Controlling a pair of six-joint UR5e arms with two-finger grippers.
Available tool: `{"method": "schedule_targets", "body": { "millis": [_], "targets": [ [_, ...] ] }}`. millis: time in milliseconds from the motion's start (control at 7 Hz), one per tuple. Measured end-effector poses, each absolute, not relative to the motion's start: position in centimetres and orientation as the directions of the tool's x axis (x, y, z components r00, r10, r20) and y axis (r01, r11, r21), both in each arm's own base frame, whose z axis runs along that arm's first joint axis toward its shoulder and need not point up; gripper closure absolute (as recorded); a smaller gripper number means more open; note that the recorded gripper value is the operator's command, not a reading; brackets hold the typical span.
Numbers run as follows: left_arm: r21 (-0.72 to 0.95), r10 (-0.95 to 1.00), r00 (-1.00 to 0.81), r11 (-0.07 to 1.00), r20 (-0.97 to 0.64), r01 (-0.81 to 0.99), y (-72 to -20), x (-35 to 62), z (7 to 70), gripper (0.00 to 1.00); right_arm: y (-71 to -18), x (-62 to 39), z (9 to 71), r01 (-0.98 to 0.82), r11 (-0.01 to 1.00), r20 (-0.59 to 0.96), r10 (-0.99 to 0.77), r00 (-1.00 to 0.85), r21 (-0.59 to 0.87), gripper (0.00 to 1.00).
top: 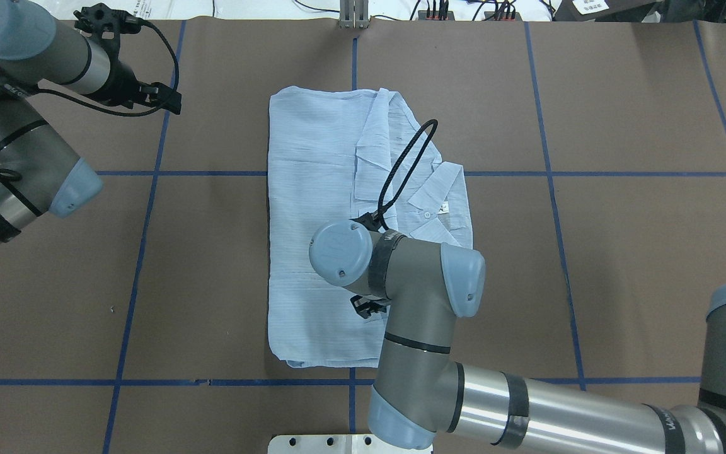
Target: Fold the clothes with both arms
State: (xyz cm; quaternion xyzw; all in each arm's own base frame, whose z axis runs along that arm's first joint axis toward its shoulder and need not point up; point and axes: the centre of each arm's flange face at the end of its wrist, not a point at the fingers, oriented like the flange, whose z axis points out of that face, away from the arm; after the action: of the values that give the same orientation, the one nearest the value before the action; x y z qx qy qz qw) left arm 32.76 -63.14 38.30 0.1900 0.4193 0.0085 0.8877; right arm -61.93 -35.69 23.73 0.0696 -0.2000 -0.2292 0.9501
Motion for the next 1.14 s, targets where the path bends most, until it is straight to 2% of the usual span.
{"method": "schedule_targets", "body": {
  "millis": [429, 714, 1143],
  "targets": [
    [0.343, 0.176, 0.647, 0.928, -0.742, 0.141, -63.0, 33.0, 38.3, 0.0, -36.9, -54.7, 29.5, 0.458, 0.856, 0.29, -0.513, 0.808, 0.241, 0.0],
    [0.343, 0.177, 0.647, 0.929, -0.742, 0.139, -62.9, 33.1, 38.3, 0.0, -35.8, -50.2, 33.0, 0.476, 0.844, 0.262, -0.531, 0.806, 0.248, 0.0],
    [0.345, 0.18, 0.645, 0.928, -0.743, 0.139, -62.9, 33.2, 38.2, 0.0, -37.0, -48.2, 32.1, 0.428, 0.86, 0.304, -0.501, 0.81, 0.276, 0.0]
  ]
}}
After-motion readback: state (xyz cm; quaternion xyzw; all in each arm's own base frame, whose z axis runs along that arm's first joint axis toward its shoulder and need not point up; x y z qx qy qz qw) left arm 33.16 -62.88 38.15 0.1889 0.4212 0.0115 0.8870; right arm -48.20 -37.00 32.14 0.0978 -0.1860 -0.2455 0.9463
